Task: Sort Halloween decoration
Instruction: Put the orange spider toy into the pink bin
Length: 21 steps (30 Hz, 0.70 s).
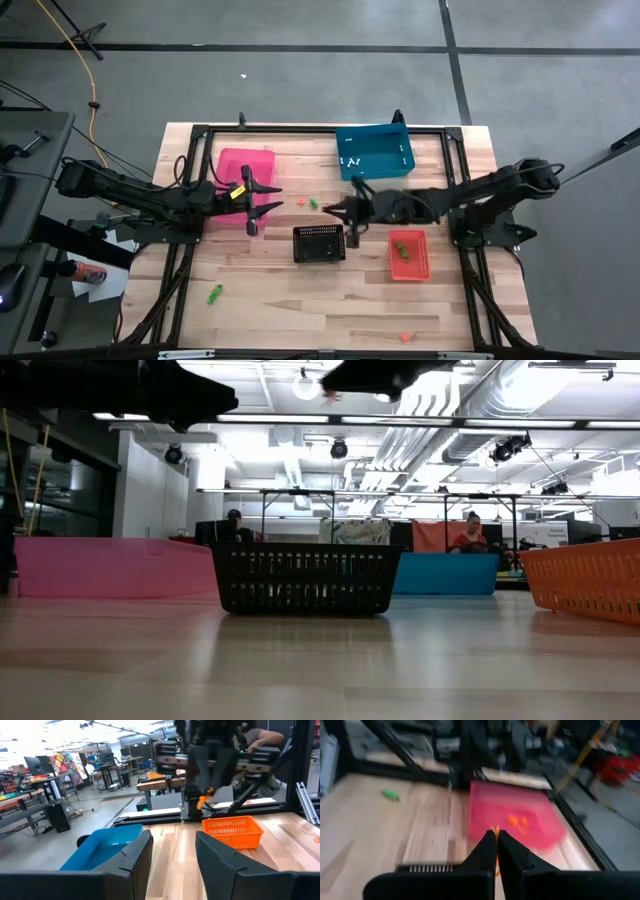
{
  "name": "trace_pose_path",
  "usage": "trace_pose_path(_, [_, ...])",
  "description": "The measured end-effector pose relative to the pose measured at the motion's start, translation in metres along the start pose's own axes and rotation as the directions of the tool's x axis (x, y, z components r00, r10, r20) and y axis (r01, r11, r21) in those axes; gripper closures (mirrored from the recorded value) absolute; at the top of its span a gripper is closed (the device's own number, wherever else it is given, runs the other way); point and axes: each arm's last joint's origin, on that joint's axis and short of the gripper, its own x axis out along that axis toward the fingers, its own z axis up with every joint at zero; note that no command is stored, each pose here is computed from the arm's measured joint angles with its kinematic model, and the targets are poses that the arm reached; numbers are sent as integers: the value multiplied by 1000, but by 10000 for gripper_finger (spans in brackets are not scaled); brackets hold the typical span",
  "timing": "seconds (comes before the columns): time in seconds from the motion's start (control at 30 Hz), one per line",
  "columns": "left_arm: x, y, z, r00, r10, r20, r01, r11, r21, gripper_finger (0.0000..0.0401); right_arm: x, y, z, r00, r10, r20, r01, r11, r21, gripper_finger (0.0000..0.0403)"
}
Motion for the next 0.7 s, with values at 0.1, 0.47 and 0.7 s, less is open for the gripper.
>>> trace_pose_path(0.1, [0,0,0,1000,0,-3,0,1000,-3,261,15,-12,-4,998,37,51,-36,999,-21,403])
trace_pose_path(0.47, [0,-1,-1,1000,-3,-13,3,998,-62,261,61,-16,-29,987,50,152,-39,997,-70,403])
trace_pose_path(0.7, [0,-1,-2,1000,-7,-23,6,998,-66,261,60,-16,-26,982,54,179,-43,997,-64,403])
